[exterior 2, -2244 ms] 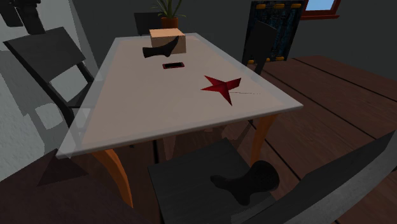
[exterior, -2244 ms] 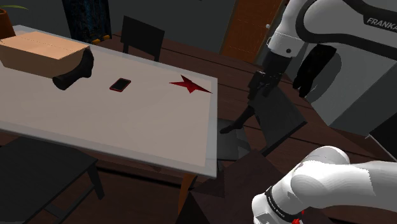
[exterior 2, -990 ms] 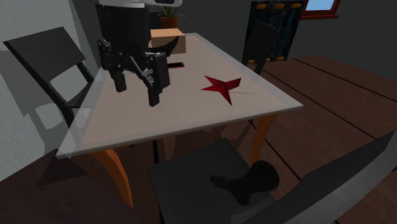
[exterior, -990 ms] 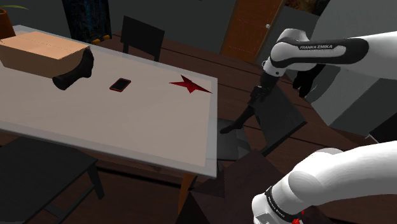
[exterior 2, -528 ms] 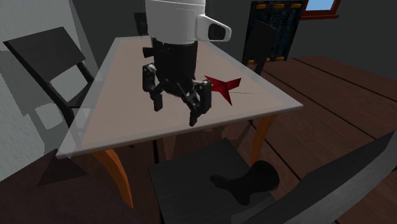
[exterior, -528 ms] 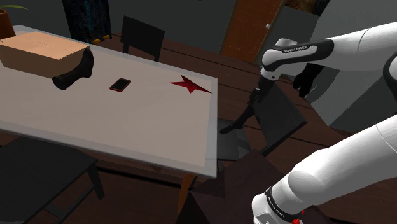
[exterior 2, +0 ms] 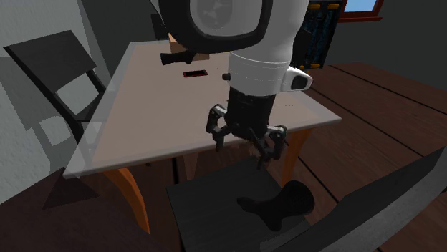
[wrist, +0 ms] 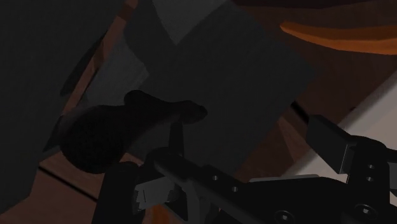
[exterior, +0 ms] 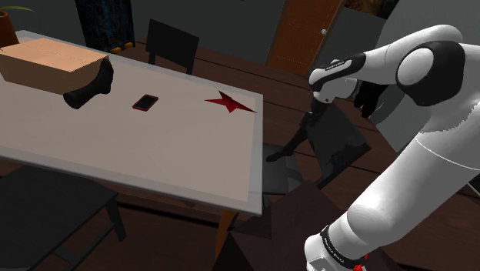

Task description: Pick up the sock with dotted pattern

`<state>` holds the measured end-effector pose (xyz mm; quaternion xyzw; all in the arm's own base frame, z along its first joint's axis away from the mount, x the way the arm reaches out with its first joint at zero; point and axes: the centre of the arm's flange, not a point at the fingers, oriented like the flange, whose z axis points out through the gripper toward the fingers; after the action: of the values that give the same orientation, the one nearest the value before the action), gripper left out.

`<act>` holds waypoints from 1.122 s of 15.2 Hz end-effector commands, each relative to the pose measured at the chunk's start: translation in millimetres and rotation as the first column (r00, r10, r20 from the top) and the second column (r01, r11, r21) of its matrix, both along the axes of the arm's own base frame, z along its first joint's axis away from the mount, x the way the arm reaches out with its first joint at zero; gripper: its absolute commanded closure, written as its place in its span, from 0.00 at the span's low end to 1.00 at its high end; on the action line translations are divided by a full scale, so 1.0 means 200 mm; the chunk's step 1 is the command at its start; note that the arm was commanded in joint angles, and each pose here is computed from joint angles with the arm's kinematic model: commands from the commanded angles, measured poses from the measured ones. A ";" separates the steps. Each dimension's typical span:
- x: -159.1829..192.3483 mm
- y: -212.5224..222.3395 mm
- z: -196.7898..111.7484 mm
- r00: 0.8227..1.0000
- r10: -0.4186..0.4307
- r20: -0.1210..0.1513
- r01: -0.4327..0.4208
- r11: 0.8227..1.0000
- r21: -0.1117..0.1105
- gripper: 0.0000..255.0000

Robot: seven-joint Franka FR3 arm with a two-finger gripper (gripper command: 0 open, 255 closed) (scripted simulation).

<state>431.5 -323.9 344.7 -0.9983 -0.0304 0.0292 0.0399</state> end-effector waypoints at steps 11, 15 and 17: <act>0.25 -0.51 -0.40 1.000 0.029 0.001 -0.029 1.000 0.012 0.00; 0.25 -0.51 -0.50 1.000 0.029 0.001 -0.029 1.000 0.012 0.00; 0.25 -0.51 -0.57 1.000 0.029 0.001 -0.029 1.000 0.012 0.00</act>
<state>480.2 -427.5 237.9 -0.9975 -0.0449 0.0294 0.0454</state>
